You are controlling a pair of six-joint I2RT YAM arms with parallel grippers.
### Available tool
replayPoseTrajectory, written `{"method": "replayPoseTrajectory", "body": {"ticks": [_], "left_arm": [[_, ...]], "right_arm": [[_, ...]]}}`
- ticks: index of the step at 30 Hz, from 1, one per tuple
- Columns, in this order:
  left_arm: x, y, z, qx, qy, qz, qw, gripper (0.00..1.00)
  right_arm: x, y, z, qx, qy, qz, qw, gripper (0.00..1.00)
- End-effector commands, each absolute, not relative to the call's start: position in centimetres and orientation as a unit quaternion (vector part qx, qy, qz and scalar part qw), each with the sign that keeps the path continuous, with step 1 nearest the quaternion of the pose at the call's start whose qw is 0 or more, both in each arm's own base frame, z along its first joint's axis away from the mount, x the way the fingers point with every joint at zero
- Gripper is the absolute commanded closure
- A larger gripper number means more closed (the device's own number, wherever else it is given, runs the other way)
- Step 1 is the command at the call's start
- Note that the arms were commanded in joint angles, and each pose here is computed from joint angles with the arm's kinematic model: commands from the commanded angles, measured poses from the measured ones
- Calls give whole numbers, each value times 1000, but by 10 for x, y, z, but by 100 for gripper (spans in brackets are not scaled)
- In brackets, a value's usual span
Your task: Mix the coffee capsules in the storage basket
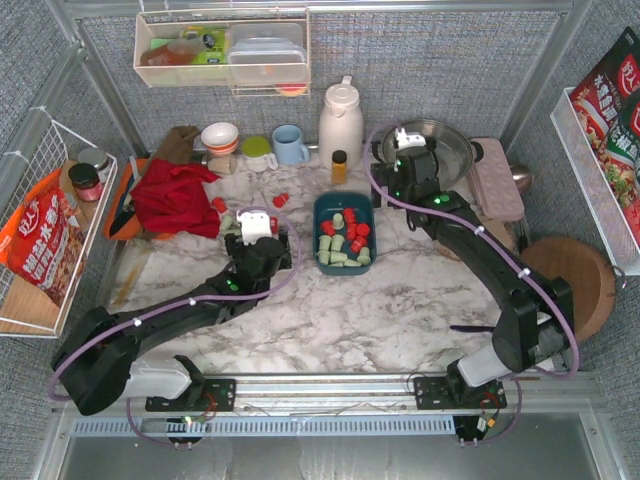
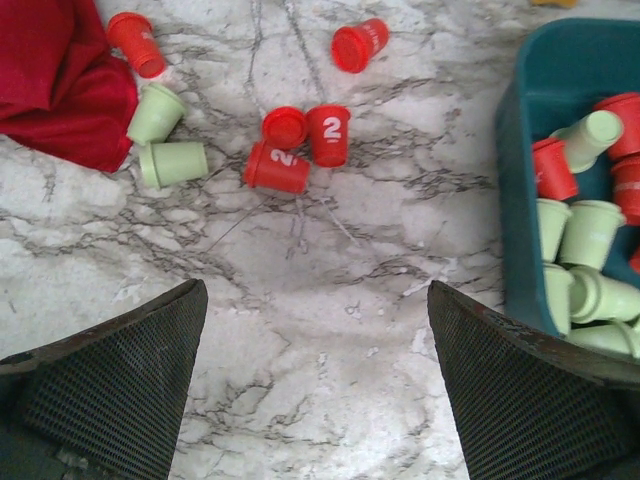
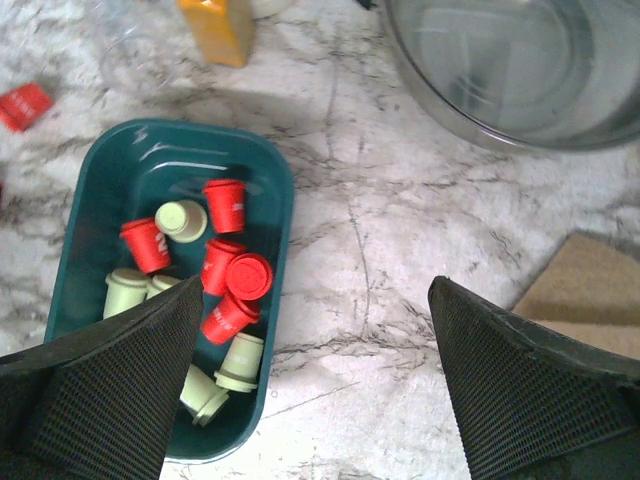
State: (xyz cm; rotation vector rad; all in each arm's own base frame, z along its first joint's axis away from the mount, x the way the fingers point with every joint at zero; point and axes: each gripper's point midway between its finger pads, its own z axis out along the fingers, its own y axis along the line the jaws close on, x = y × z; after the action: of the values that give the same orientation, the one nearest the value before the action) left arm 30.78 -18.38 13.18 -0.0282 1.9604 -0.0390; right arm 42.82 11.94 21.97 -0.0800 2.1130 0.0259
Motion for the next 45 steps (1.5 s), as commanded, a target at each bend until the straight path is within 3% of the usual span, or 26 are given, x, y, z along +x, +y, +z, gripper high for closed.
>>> {"method": "replayPoseTrajectory", "body": {"ticks": [1,7,17,24,37,45], "left_arm": [[311,-172,125,-20,826,17,563,1],[318,-159,118,-46,825,54,561,1],[360,-156,96,-57,861,-17,505,1],[395,-157,64,-18,899,-32,437,12],[415,-152,33,20,936,-39,350,13],[415,-157,15,22,944,-43,326,21]], "right_arm": [[424,122,224,-4,861,43,507,1],[400,125,208,-26,852,41,521,1],[365,157,182,-106,808,68,575,1],[360,163,167,-126,810,64,569,1],[359,163,172,-133,806,65,573,1],[357,166,172,-138,807,70,570,1]]}}
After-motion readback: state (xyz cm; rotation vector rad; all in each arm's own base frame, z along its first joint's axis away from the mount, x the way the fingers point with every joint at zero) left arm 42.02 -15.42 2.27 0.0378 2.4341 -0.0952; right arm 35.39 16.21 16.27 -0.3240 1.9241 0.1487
